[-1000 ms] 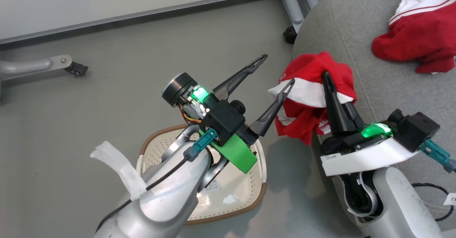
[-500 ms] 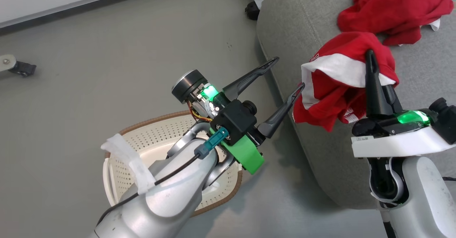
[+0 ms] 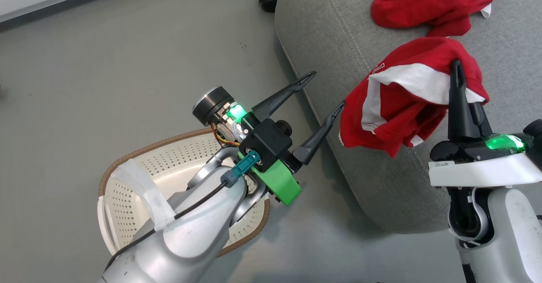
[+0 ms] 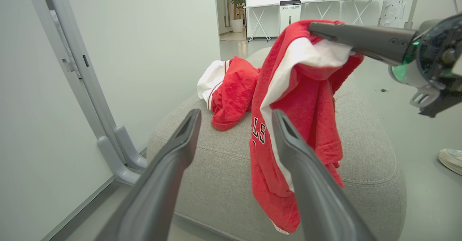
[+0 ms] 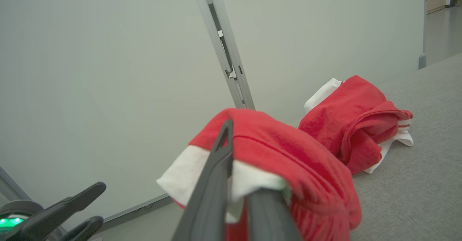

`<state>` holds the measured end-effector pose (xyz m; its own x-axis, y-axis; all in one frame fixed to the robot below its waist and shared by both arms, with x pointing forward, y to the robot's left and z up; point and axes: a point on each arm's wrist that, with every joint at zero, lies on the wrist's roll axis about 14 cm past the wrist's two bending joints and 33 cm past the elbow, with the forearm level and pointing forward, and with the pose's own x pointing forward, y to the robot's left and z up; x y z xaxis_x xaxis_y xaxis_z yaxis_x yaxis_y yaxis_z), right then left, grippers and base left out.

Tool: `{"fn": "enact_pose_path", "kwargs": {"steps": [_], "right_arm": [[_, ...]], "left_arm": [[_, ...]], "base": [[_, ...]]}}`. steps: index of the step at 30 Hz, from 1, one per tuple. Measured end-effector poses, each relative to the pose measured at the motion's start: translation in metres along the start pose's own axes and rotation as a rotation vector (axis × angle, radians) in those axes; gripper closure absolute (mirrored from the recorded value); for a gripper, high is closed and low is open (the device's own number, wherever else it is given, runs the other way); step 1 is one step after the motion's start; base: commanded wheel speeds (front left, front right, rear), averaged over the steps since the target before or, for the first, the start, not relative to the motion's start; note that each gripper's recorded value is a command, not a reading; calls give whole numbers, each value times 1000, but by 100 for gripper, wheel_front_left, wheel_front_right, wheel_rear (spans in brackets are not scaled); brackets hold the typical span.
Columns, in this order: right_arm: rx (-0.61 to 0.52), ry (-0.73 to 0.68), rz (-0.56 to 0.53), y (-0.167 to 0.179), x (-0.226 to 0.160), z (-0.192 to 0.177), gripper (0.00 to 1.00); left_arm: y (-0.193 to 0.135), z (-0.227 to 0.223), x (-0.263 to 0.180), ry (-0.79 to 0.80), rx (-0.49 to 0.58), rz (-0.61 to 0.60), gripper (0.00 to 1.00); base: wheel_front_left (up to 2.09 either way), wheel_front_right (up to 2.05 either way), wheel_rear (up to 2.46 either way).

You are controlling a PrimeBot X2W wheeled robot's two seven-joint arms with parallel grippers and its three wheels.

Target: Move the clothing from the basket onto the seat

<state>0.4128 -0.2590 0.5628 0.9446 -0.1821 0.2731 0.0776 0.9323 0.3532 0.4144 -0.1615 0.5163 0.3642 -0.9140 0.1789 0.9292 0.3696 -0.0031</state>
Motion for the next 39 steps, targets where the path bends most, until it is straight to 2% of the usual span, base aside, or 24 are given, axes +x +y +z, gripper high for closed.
{"fn": "enact_pose_path", "kwargs": {"steps": [6,15,28,35,39], "right_arm": [[-78,-34,21,-3,10,13,100],[-282,-218,71,-14,64,80,100],[-480,-384,84,-29,154,138,100],[-548,-339,39,-55,192,122,100],[-545,-233,-9,-82,203,83,100]], "left_arm": [[4,-8,-5,17,-7,13,0],[10,-25,-10,39,-35,29,0],[33,-61,-11,66,-72,42,0],[47,-90,-19,97,-110,66,0],[54,-106,-26,120,-124,84,0]], "base": [[0,0,0],[0,0,0],[0,0,0],[0,0,0],[0,0,0]]}}
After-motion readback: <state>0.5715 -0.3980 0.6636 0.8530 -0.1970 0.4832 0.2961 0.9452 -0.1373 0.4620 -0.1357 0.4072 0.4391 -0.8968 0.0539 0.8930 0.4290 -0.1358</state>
